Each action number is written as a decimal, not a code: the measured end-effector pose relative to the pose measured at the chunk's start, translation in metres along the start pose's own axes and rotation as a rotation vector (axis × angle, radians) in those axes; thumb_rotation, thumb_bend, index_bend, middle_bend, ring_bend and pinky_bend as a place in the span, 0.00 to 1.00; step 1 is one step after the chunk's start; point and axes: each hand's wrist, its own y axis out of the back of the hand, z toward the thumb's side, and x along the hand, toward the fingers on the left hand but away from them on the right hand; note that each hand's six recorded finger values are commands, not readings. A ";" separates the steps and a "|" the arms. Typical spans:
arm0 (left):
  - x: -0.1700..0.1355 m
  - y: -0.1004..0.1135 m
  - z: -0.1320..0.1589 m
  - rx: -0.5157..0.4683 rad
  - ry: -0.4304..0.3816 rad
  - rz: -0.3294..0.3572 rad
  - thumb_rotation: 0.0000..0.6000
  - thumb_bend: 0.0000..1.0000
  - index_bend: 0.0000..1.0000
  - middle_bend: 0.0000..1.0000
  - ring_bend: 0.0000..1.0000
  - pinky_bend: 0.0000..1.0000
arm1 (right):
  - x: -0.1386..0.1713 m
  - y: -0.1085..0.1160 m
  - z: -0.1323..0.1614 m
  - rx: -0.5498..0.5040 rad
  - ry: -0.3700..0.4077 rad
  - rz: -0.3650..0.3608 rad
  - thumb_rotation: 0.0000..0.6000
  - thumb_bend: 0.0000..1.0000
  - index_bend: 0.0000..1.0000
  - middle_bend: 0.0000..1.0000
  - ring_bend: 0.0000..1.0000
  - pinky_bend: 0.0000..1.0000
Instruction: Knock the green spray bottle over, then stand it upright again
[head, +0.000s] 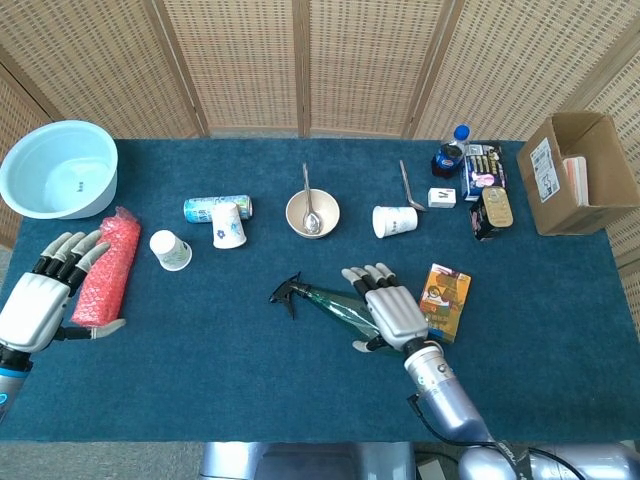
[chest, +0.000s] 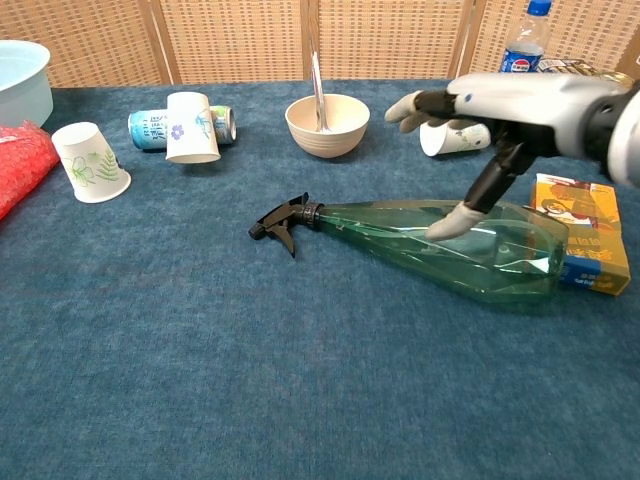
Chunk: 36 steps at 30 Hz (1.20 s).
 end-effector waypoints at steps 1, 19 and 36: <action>0.000 0.000 0.000 -0.003 0.000 0.001 0.53 0.17 0.07 0.00 0.00 0.04 | -0.001 -0.002 0.002 0.001 0.001 0.003 1.00 0.13 0.00 0.02 0.00 0.06; 0.001 -0.003 -0.007 -0.035 0.004 0.004 0.52 0.17 0.05 0.00 0.00 0.04 | -0.035 -0.026 0.040 0.023 -0.005 0.022 1.00 0.13 0.00 0.02 0.00 0.06; 0.005 -0.008 -0.007 -0.055 -0.009 -0.007 0.53 0.17 0.05 0.00 0.00 0.04 | -0.048 -0.050 0.047 0.175 -0.100 -0.008 1.00 0.13 0.00 0.02 0.00 0.07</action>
